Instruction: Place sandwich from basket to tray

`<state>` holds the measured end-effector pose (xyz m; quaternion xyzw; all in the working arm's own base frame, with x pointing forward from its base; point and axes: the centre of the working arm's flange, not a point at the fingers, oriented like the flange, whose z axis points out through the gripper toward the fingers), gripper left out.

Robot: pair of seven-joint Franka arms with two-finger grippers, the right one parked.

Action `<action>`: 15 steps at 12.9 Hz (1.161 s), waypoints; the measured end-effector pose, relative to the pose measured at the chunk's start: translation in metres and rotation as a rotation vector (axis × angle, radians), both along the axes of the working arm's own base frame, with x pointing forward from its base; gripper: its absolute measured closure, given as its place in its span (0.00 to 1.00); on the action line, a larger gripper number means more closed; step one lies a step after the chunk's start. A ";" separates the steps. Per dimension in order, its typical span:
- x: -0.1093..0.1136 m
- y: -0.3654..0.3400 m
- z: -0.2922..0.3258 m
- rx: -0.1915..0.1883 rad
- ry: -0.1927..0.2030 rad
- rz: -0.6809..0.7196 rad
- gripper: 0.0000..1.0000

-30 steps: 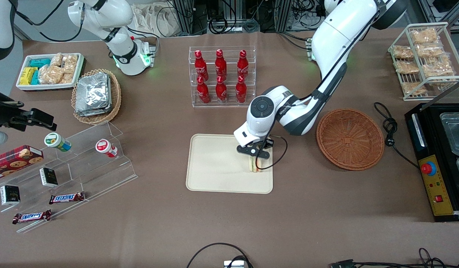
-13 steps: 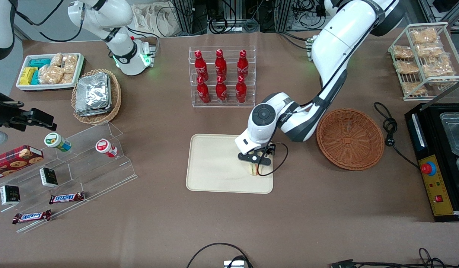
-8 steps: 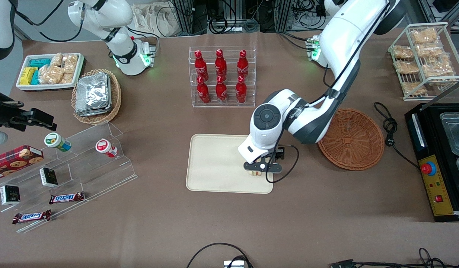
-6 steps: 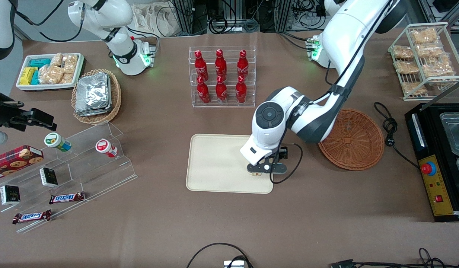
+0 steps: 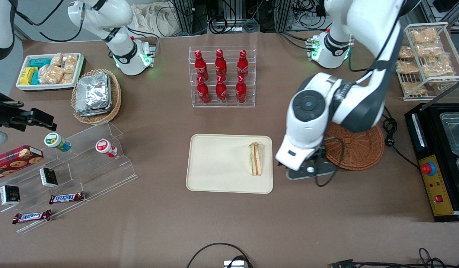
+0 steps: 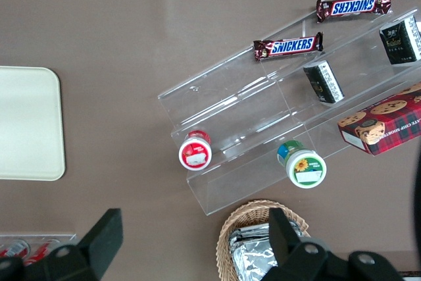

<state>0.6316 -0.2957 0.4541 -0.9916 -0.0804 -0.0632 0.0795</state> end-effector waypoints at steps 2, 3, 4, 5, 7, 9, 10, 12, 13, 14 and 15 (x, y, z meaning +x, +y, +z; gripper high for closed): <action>0.002 0.019 0.013 0.012 0.002 0.032 0.00; 0.001 0.023 0.015 0.021 0.011 0.040 0.00; 0.000 0.028 0.017 0.030 0.021 0.051 0.00; 0.002 0.037 0.019 0.033 0.023 0.065 0.00; 0.007 0.054 0.026 0.035 0.024 0.060 0.00; 0.008 0.076 0.040 0.022 0.048 0.035 0.00; 0.008 0.091 0.050 0.010 0.057 0.018 0.00; 0.001 0.129 0.072 -0.002 0.075 -0.023 0.00; -0.006 0.146 0.081 -0.007 0.087 -0.049 0.00; -0.015 0.162 0.090 -0.008 0.096 -0.073 0.00; -0.025 0.177 0.100 -0.008 0.106 -0.097 0.00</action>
